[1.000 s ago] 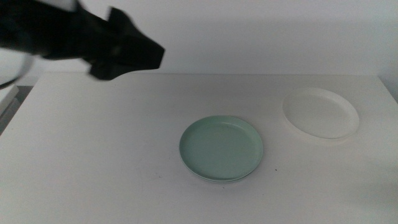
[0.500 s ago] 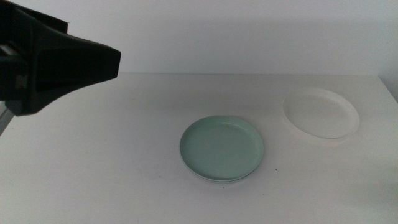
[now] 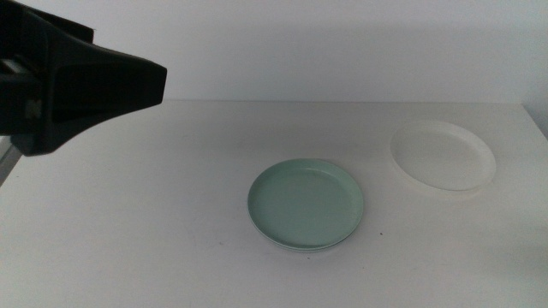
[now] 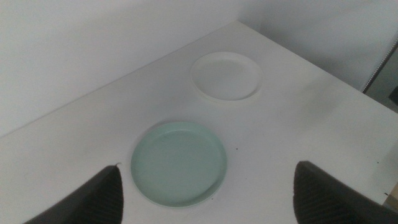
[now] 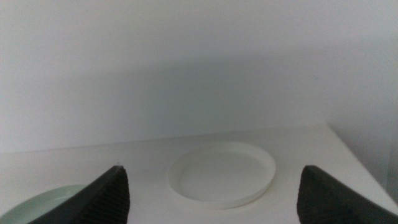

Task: Stack the three bowls on top of each other.

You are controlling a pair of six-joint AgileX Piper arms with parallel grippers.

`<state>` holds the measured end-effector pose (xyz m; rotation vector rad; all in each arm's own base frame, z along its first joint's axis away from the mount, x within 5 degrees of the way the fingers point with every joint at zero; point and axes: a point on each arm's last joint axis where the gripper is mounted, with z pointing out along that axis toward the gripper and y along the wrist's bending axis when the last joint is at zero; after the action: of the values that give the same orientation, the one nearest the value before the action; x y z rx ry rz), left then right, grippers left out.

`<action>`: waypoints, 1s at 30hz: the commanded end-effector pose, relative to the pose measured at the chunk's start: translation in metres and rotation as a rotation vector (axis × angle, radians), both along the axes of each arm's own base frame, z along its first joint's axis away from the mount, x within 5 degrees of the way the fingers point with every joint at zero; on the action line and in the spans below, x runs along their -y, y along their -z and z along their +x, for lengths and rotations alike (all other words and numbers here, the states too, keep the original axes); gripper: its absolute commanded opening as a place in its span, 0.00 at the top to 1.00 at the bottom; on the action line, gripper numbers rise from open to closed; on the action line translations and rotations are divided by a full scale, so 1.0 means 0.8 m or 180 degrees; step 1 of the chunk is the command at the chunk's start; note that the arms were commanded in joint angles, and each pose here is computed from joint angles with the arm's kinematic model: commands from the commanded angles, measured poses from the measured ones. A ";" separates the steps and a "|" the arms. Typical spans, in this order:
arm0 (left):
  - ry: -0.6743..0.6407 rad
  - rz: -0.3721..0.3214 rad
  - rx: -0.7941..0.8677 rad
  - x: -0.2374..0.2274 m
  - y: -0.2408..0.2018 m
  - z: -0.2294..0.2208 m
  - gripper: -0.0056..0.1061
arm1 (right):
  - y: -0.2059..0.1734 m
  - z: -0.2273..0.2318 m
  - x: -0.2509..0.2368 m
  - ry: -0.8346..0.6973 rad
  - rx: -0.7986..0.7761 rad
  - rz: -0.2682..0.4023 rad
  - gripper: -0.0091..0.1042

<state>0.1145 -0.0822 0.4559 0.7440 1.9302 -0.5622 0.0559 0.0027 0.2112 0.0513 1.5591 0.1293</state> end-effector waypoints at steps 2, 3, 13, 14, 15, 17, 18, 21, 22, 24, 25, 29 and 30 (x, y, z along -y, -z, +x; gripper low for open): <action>-0.0016 -0.0030 0.0031 0.000 -0.002 0.000 0.11 | -0.034 0.000 0.000 0.0018 -0.0235 0.0152 0.23; -0.0016 -0.0030 0.0031 0.000 -0.002 0.000 0.11 | -0.050 0.005 0.000 0.0024 -0.0450 0.0149 0.23; -0.0019 -0.0033 0.0036 0.000 -0.002 0.000 0.11 | -0.185 0.082 -0.003 0.0086 -0.2214 0.0106 0.23; -0.0019 -0.0033 0.0036 0.000 -0.002 0.000 0.11 | -0.192 0.091 -0.005 0.0073 -0.2217 0.0151 0.23; -0.0019 -0.0033 0.0036 0.000 -0.002 0.000 0.11 | -0.198 0.100 -0.006 0.0064 -0.2228 0.0186 0.23; -0.0019 -0.0033 0.0036 0.000 -0.002 0.000 0.11 | -0.204 0.113 -0.008 0.0039 -0.2223 0.0227 0.23; -0.0019 -0.0033 0.0036 0.000 -0.002 0.000 0.11 | -0.205 0.121 -0.008 0.0032 -0.2202 0.0242 0.23; -0.0019 -0.0033 0.0036 0.000 -0.002 0.000 0.11 | -0.195 0.139 -0.011 -0.0006 -0.2339 0.0263 0.23; -0.0019 -0.0033 0.0036 0.000 -0.002 0.000 0.11 | -0.194 0.147 -0.011 0.0000 -0.2377 0.0271 0.23; -0.0019 -0.0033 0.0036 0.000 -0.002 0.000 0.11 | -0.194 0.167 -0.009 0.0072 -0.2482 0.0318 0.23; -0.0019 -0.0033 0.0036 0.000 -0.002 0.000 0.11 | -0.195 0.180 -0.007 0.0113 -0.2531 0.0327 0.23; -0.0019 -0.0033 0.0036 0.000 -0.002 0.000 0.11 | -0.200 0.246 0.015 0.0215 -0.2823 0.0293 0.24; -0.0019 -0.0033 0.0036 0.000 -0.002 0.000 0.11 | -0.197 0.261 0.021 0.0206 -0.2907 0.0301 0.24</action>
<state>0.1145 -0.0822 0.4559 0.7440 1.9302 -0.5622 0.2487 -0.0063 0.3699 0.2684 2.4264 0.1481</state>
